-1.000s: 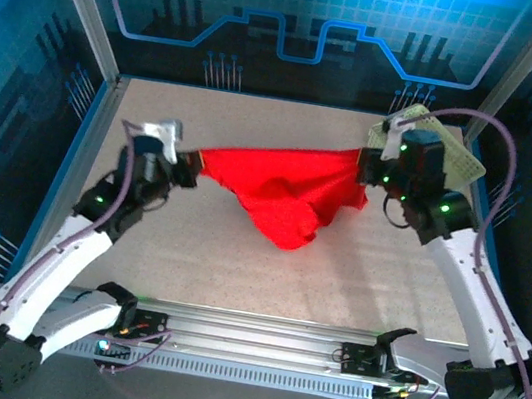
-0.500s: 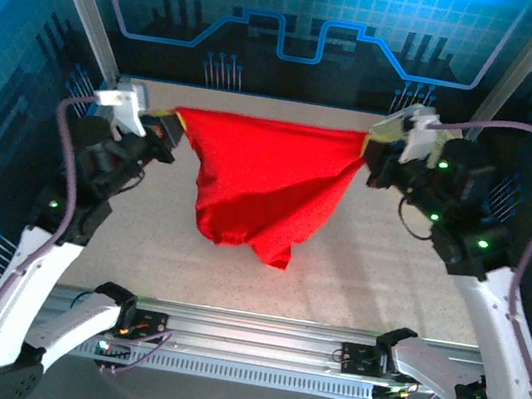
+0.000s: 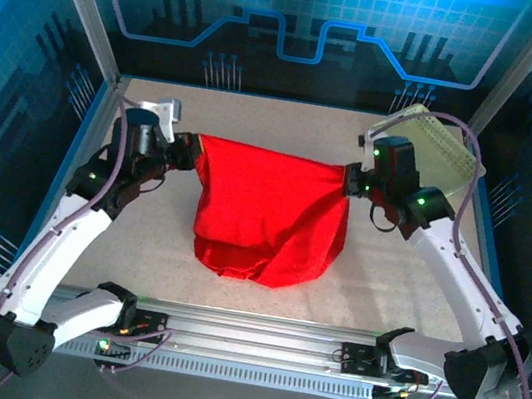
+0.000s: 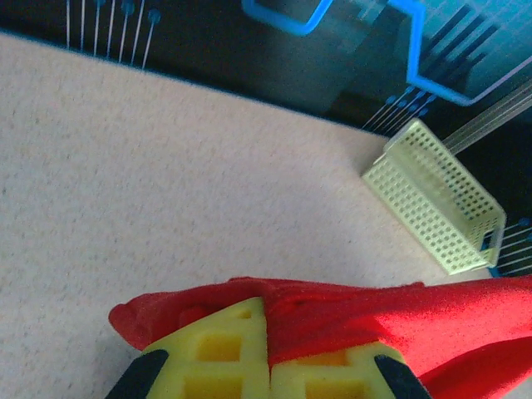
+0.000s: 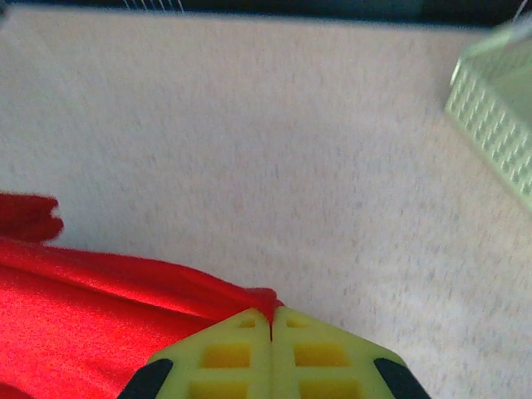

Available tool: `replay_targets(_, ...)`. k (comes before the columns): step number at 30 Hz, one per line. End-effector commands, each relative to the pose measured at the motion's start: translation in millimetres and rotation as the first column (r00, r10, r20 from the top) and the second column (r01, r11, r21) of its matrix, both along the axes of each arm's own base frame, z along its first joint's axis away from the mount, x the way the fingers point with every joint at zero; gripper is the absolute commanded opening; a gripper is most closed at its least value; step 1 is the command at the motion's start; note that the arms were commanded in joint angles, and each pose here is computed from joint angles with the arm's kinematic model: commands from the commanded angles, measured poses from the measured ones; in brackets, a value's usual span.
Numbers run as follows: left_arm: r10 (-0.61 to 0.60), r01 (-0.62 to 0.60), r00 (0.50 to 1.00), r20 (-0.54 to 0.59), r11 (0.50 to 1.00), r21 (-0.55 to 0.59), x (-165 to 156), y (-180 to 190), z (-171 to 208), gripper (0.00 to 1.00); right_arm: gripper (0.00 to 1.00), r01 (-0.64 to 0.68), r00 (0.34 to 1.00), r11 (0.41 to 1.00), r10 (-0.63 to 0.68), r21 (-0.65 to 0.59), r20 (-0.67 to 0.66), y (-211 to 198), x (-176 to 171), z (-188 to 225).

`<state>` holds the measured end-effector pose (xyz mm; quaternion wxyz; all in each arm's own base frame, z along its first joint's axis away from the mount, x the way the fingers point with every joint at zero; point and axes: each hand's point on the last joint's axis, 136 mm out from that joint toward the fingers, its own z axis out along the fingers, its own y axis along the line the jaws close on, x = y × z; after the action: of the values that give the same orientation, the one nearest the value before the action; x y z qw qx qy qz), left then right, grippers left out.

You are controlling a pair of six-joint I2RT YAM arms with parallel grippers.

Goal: Fold the inside-out t-shirt

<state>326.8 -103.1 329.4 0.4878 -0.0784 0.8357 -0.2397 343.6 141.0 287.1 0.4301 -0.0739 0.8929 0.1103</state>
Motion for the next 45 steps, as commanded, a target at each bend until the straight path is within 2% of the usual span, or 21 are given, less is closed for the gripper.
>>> replay_targets(1,-0.007,0.012,0.984,0.181,1.000,-0.027,-4,2,69,0.00,0.00,0.070,0.986,0.998,-0.067,-0.010,0.152,-20,10,60)
replay_targets(6,-0.057,0.083,0.938,0.342,0.995,-0.061,-23,-4,124,0.00,0.00,0.125,0.950,0.989,-0.142,0.077,0.279,-51,14,126)
replay_targets(9,-0.041,0.062,0.926,0.376,0.997,-0.045,-29,2,135,0.00,0.00,0.093,0.938,0.990,-0.122,0.102,0.325,-49,13,157)
replay_targets(12,-0.013,0.023,0.933,0.361,0.999,-0.023,-27,8,128,0.00,0.00,0.031,0.937,0.991,-0.073,0.127,0.341,-38,9,170)
replay_targets(16,0.010,-0.010,0.960,0.278,1.000,0.000,-18,12,99,0.00,0.00,-0.015,0.940,0.997,-0.012,0.078,0.340,-20,0,164)
replay_targets(20,0.076,-0.083,0.988,0.134,0.996,0.045,-5,21,47,0.00,0.00,-0.075,0.935,0.997,0.081,-0.032,0.346,11,-14,151)
replay_targets(24,0.149,-0.151,0.988,0.030,0.985,0.087,4,35,10,0.00,0.00,-0.108,0.921,0.992,0.126,-0.071,0.368,29,-22,148)
replay_targets(28,0.126,-0.131,0.988,0.086,0.990,0.050,-1,31,28,0.00,0.00,-0.067,0.916,0.995,0.093,-0.080,0.389,21,-21,157)
replay_targets(31,0.056,-0.056,0.983,0.176,0.998,-0.002,-14,20,60,0.00,0.00,-0.018,0.924,0.996,0.048,-0.083,0.380,9,-9,157)
replay_targets(34,-0.001,0.011,0.970,0.243,0.999,-0.041,-25,11,82,0.00,0.00,0.028,0.961,0.998,-0.011,-0.056,0.276,-3,28,124)
replay_targets(37,-0.014,0.025,0.972,0.235,0.999,-0.046,-23,8,81,0.00,0.00,0.010,0.983,0.996,0.007,-0.090,0.182,11,66,77)
replay_targets(38,-0.010,0.019,0.977,0.214,0.999,-0.040,-21,8,75,0.00,0.03,0.001,0.988,0.995,0.015,-0.104,0.151,17,79,61)
replay_targets(39,0.001,0.005,0.982,0.190,0.999,-0.034,-18,10,68,0.00,0.11,-0.003,0.993,0.992,0.018,-0.124,0.120,22,91,45)
replay_targets(42,0.042,-0.041,0.993,0.114,0.999,-0.008,-10,16,47,0.00,0.52,0.046,0.999,0.978,-0.040,-0.206,0.036,20,112,15)
replay_targets(43,0.051,-0.052,0.995,0.090,0.999,0.003,-8,17,41,0.00,0.59,0.050,0.999,0.973,-0.044,-0.225,0.029,21,111,12)
replay_targets(45,0.072,-0.073,0.997,0.039,0.997,0.028,-3,20,28,0.00,0.71,-0.008,0.997,0.967,0.027,-0.256,0.069,38,92,10)
